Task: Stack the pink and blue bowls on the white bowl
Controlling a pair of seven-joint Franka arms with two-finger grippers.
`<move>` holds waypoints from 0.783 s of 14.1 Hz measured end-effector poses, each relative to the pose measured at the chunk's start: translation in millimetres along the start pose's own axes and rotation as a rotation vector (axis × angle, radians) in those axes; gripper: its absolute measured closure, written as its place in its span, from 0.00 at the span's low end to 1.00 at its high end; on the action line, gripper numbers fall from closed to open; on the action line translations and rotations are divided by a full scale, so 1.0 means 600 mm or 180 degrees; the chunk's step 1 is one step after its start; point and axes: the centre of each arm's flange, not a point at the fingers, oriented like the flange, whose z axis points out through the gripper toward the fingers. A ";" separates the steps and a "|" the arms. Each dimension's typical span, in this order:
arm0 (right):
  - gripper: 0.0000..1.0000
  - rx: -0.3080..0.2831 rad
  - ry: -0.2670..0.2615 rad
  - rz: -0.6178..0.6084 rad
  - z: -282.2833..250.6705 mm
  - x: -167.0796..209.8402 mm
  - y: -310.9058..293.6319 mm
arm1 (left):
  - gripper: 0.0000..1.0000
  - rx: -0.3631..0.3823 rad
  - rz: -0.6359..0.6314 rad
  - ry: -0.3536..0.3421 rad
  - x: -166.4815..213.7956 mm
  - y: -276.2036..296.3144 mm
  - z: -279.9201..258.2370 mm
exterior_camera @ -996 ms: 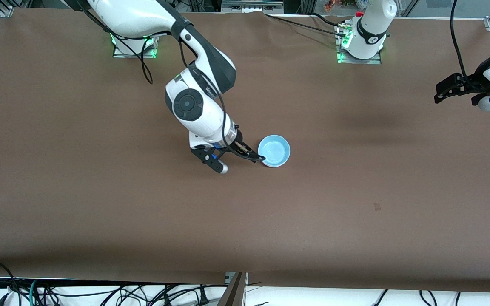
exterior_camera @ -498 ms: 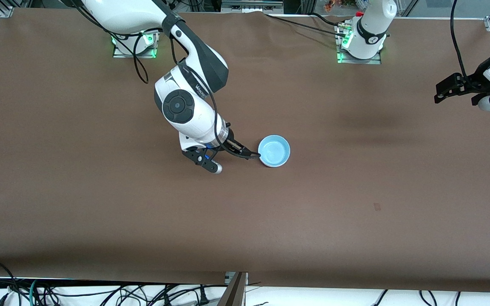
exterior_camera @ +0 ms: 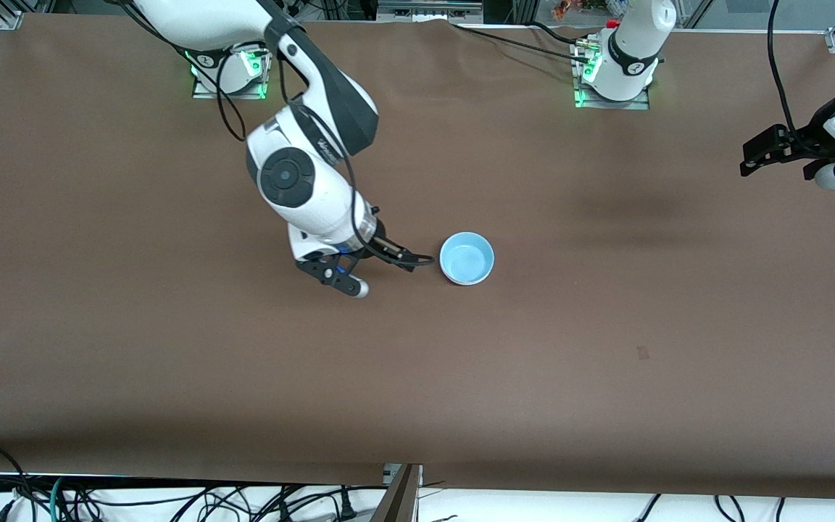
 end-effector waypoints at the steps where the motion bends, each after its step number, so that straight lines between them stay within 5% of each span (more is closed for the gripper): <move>1: 0.00 -0.0073 0.0000 -0.0076 -0.026 0.006 0.014 | 0.00 0.0000 0.0000 0.0000 0.000 0.000 0.000; 5: 0.00 -0.0377 -0.0016 -0.0447 -0.128 0.031 0.082 | 0.00 0.0000 0.0000 0.0000 0.000 0.000 0.000; 8: 0.00 -0.0623 0.0140 -0.0712 -0.218 0.048 0.158 | 0.00 0.0000 0.0000 0.0000 0.000 0.000 0.000; 11: 0.00 -0.0628 0.0244 -0.0825 -0.281 0.043 0.258 | 0.00 0.0000 0.0000 0.0000 0.000 0.000 0.000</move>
